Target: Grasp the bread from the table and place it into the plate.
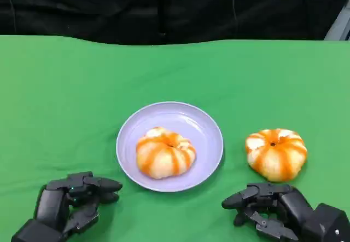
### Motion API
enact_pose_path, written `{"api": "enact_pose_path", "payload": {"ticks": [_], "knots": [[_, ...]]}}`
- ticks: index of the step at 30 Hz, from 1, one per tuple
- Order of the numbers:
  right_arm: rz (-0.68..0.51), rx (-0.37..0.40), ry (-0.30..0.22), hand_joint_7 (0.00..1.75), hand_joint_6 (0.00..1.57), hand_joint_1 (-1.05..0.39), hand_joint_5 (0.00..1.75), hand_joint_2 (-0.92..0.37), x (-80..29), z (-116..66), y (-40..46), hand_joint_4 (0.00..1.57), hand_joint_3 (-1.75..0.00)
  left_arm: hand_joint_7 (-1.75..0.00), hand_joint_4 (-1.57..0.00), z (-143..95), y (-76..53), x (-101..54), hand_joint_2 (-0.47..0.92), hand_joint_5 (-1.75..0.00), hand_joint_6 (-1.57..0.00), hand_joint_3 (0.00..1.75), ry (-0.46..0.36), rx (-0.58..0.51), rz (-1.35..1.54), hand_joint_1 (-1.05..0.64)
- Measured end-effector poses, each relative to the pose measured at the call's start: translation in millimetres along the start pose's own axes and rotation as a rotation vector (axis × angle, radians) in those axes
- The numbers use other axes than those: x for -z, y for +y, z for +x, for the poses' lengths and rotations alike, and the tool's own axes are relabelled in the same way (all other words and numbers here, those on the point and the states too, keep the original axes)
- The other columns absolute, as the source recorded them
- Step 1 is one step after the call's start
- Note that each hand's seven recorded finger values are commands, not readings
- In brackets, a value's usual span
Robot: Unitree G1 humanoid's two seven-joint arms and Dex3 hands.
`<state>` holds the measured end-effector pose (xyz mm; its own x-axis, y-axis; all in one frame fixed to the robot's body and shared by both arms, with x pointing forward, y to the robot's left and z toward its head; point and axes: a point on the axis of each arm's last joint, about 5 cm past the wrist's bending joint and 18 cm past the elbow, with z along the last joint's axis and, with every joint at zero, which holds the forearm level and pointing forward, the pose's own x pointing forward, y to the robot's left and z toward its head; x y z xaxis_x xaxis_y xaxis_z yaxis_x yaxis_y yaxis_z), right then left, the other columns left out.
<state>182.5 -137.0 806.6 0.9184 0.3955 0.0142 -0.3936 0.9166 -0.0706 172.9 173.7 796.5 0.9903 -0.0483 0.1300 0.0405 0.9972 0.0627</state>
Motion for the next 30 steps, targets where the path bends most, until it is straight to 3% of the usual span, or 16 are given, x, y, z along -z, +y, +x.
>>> {"api": "enact_pose_path", "payload": {"ticks": [3,12,30], "knots": [[0.001,0.0,0.0,0.38,1.08,-0.06,1.19,-0.92,0.0,0.0,0.0,0.79,-0.4,-1.1,-0.98,0.1,-0.2,-0.1,0.49,-1.38,-1.08,1.2,0.0,0.035,0.004,0.1],[0.005,0.0,0.005,0.38,1.07,-0.07,1.19,-0.92,-0.1,0.3,-0.3,0.78,-0.39,-1.16,-0.96,-0.1,-1.2,0.0,0.43,-1.45,-1.06,1.31,0.0,0.062,0.011,0.09],[0.0,0.006,0.004,0.39,1.06,-0.07,1.2,-0.92,-0.5,-2.6,-1.4,0.79,-0.4,-1.19,-0.94,-3.9,-1.7,0.5,0.4,-1.45,-1.03,1.33,0.0,0.077,0.01,0.05]]}}
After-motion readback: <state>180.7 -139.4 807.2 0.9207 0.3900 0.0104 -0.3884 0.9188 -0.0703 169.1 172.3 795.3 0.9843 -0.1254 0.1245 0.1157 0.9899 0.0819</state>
